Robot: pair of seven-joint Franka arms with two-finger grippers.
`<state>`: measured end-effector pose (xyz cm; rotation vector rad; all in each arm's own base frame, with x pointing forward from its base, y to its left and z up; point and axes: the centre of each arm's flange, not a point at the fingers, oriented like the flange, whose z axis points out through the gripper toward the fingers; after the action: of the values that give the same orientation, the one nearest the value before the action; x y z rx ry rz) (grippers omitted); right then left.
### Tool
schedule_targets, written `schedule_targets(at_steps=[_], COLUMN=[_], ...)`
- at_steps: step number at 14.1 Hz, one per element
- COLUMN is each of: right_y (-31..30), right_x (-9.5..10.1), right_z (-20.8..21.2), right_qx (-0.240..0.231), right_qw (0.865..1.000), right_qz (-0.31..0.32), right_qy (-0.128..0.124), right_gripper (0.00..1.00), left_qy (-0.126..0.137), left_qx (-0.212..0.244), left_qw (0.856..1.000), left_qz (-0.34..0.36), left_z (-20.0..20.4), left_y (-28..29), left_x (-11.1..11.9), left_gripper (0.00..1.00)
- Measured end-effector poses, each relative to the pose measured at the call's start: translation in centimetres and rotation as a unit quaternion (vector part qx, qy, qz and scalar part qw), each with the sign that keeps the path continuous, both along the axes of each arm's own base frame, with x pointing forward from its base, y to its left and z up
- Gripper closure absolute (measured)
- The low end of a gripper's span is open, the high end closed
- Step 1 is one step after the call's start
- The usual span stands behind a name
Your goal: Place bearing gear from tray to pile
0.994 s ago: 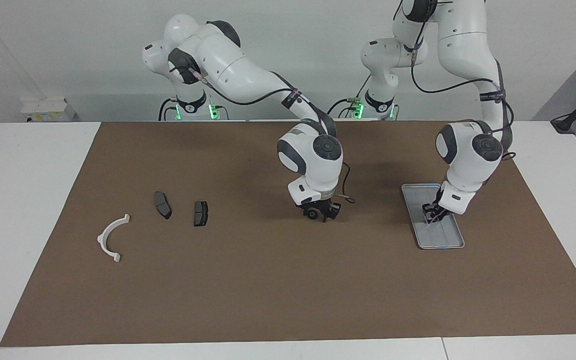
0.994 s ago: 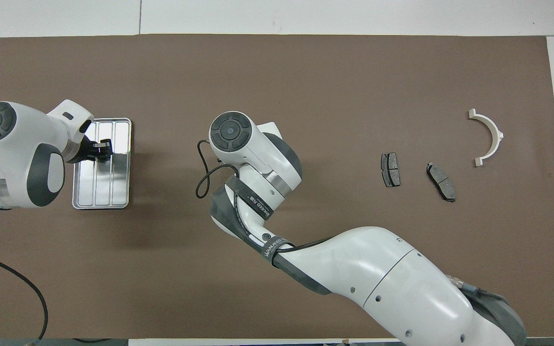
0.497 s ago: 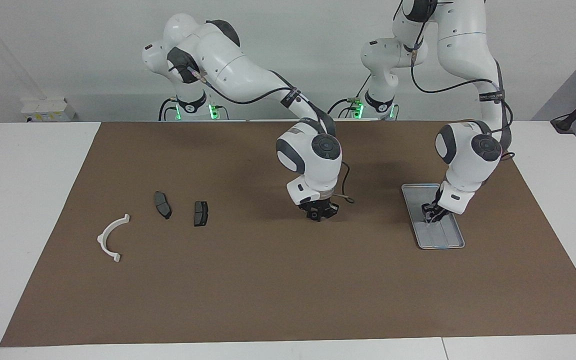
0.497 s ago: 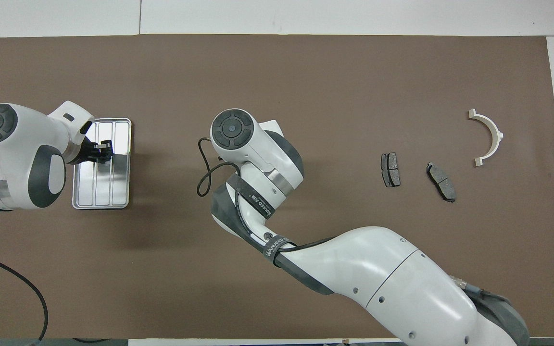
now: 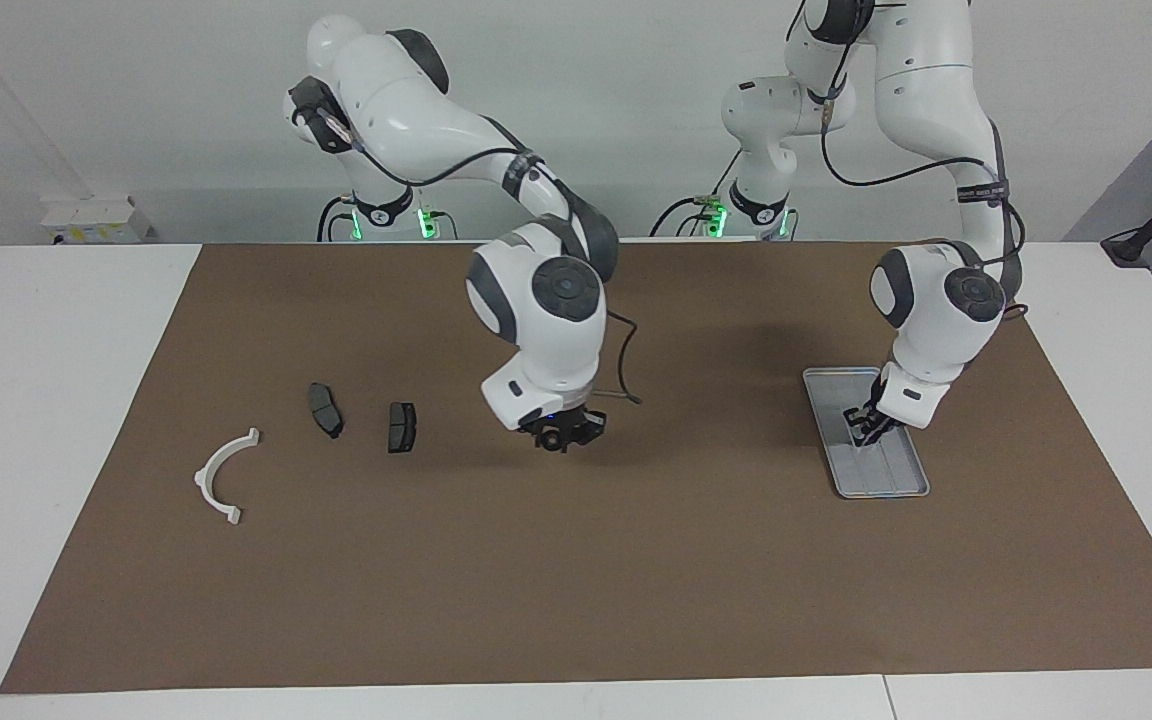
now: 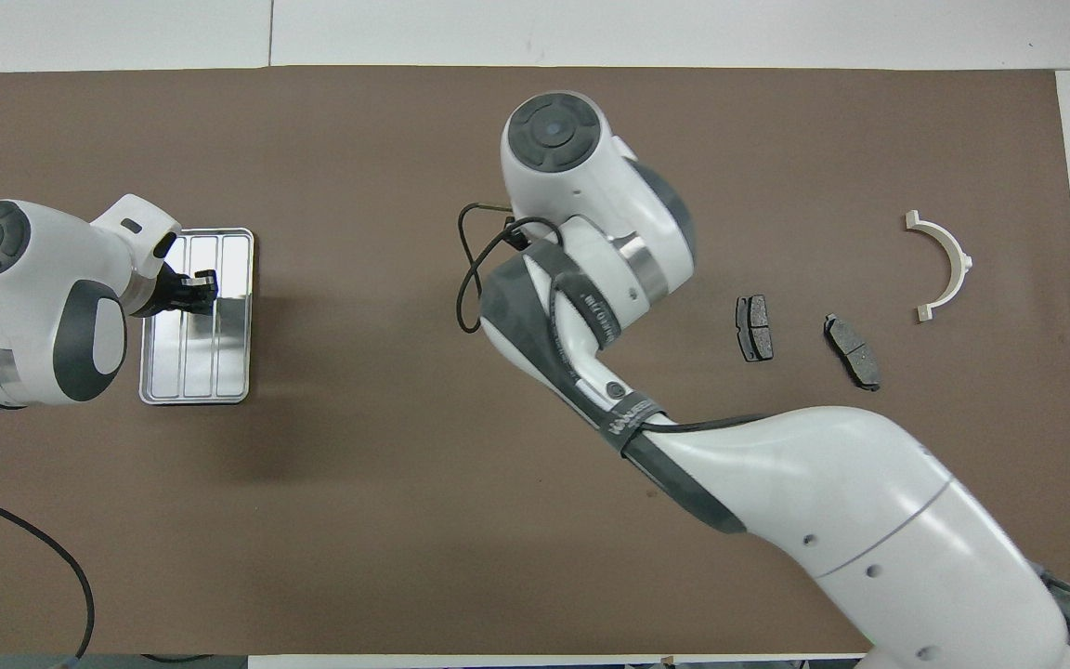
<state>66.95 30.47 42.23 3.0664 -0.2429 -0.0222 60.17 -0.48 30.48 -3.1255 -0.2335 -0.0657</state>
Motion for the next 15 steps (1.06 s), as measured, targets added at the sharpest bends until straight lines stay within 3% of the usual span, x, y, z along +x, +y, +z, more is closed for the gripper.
schedule_targets(at_steps=[3,5,8,12,15], right_y=[-9.7,-16.4,-25.0,-28.3,-28.0], right_x=[1.6,3.1,4.9,5.6,5.4], right_z=[5.9,6.9,4.9,-2.5,-7.8], right_qx=[-0.002,0.001,0.006,0.013,0.021], right_qw=[0.996,0.990,0.985,0.984,0.983], right_qz=[0.088,0.138,0.172,0.176,0.182], right_qy=[0.002,0.000,-0.004,-0.010,-0.010], right_gripper=[0.65,0.65,0.65,0.65,0.65], left_qy=[0.016,0.018,0.008,0.015,0.010], left_qx=[-0.018,-0.021,-0.030,-0.036,-0.045], left_qw=[0.999,0.997,0.994,0.990,0.988], left_qz=[0.041,0.074,0.103,0.133,0.147], left_z=[4.0,8.2,11.0,6.0,2.8], left_y=[-4.2,-11.9,-24.9,-37.8,-41.1], left_x=[1.5,1.9,-0.8,-5.9,-7.1], left_gripper=[0.76,0.76,0.76,0.76,0.76])
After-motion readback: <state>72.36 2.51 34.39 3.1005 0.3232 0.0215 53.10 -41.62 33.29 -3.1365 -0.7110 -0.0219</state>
